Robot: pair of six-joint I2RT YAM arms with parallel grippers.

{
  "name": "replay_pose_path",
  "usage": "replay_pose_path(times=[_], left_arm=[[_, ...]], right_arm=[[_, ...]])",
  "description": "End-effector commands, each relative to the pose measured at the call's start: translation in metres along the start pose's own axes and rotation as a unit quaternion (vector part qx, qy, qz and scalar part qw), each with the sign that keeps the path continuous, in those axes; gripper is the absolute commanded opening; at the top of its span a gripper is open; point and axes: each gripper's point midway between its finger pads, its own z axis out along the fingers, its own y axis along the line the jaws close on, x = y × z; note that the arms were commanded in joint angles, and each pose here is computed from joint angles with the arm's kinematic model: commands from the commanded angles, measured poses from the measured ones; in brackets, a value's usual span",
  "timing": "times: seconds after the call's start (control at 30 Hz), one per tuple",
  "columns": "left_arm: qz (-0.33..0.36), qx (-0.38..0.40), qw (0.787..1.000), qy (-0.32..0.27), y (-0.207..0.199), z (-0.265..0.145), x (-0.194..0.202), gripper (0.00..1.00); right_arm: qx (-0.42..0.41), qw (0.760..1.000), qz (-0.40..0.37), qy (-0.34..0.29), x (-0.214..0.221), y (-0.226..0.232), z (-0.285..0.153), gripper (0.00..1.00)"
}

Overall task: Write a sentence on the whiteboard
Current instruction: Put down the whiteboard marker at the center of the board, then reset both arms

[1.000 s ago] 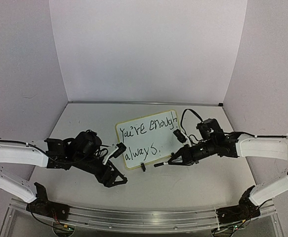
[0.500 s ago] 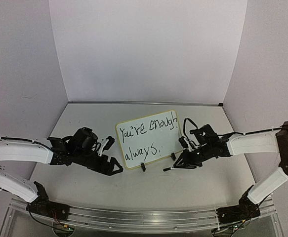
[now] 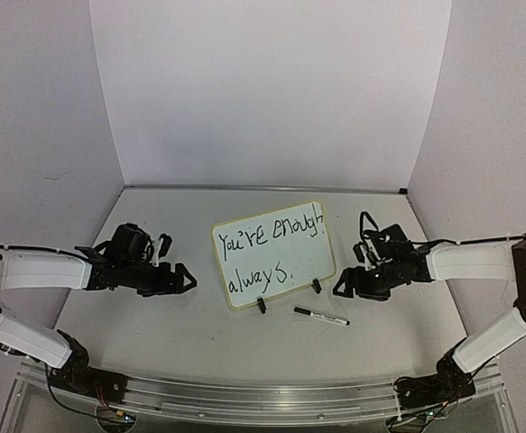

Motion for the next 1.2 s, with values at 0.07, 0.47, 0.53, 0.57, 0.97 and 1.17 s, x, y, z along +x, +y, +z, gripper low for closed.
replay_pose_path(times=[0.07, 0.47, 0.53, 0.57, 0.97, 1.17], left_arm=[[-0.052, -0.049, 0.993, -0.092, 0.064, -0.007, -0.060, 0.96], [-0.040, -0.194, 0.945, -0.259, 0.150, -0.074, -0.179, 1.00], [-0.027, -0.217, 0.929, -0.298, 0.153, -0.094, -0.196, 1.00], [-0.018, -0.234, 0.920, -0.314, 0.155, -0.104, -0.202, 1.00], [0.038, -0.345, 0.856, -0.383, 0.189, -0.132, -0.171, 0.99], [0.026, -0.360, 0.844, -0.397, 0.194, -0.138, -0.171, 0.99]], right_arm=[[0.089, 0.991, 0.001, -0.098, -0.042, -0.046, -0.038, 0.94], [0.202, 0.919, 0.069, -0.333, -0.121, -0.140, -0.138, 0.98], [0.227, 0.897, 0.069, -0.374, -0.125, -0.150, -0.152, 0.98], [0.237, 0.887, 0.065, -0.390, -0.126, -0.153, -0.157, 0.98], [0.300, 0.839, 0.035, -0.453, -0.112, -0.174, -0.168, 0.98], [0.295, 0.839, 0.031, -0.456, -0.110, -0.173, -0.169, 0.98]])
